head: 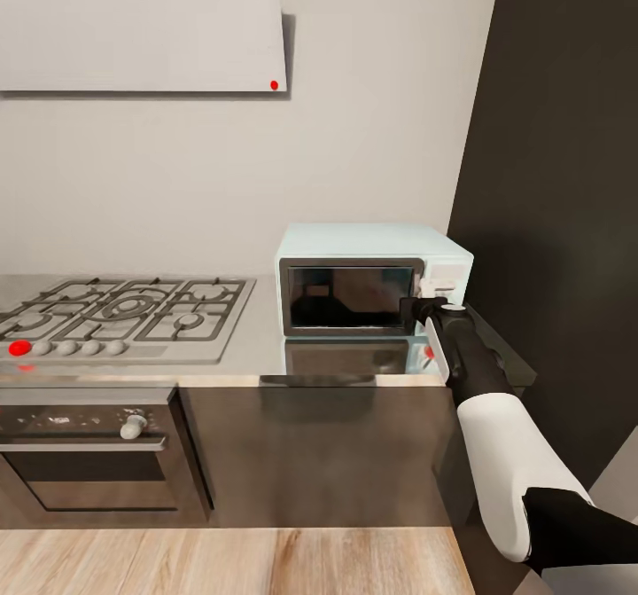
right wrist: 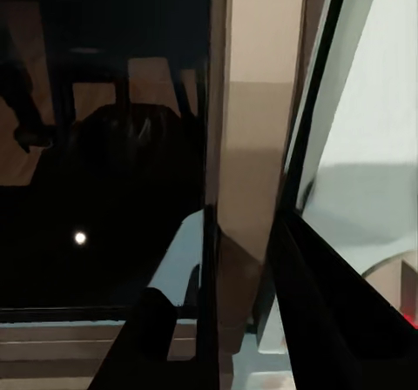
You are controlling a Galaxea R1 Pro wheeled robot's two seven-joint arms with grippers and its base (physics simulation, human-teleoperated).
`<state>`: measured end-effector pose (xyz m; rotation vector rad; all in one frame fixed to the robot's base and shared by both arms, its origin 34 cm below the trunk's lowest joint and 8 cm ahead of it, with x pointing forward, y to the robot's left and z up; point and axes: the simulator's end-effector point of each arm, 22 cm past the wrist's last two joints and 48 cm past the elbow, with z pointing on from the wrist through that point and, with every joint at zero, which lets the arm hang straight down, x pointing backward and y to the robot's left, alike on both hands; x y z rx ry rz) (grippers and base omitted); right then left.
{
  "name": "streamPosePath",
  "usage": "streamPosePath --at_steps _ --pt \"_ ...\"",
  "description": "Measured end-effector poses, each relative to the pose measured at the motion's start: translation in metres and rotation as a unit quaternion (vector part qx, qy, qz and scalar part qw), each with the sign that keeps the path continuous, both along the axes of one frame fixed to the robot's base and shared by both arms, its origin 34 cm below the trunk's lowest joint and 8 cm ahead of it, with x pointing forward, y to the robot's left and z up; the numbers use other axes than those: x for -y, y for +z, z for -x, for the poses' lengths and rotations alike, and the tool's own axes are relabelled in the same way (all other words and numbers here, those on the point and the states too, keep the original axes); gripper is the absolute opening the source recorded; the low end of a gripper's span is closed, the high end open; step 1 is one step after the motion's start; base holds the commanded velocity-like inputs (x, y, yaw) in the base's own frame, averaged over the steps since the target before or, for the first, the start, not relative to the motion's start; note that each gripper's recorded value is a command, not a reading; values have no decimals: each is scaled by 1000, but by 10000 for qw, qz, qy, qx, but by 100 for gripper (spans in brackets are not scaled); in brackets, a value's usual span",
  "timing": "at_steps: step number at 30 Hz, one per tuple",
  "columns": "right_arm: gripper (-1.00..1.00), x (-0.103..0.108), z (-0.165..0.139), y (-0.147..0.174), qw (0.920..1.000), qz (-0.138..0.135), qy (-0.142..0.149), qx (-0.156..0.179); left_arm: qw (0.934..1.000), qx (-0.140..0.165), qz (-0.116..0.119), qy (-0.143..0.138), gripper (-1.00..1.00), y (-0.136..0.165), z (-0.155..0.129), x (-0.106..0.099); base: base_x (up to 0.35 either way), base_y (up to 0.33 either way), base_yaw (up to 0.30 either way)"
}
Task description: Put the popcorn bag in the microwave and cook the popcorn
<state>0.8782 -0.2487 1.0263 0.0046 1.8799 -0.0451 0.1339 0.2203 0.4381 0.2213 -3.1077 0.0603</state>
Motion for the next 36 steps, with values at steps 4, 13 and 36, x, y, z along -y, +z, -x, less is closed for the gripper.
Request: streamPosePath --at_steps 4,13,36 --pt "-100 2 0 0 10000 -4 -54 0 10000 2 -1 3 100 0 0 0 -147 0 0" --pt "-100 -2 -1 -1 9999 -116 -38 6 10000 1 -1 5 100 0 0 0 -334 0 0" --pt "100 -5 0 0 9999 -102 16 5 10000 5 -1 7 100 0 0 0 -144 0 0"
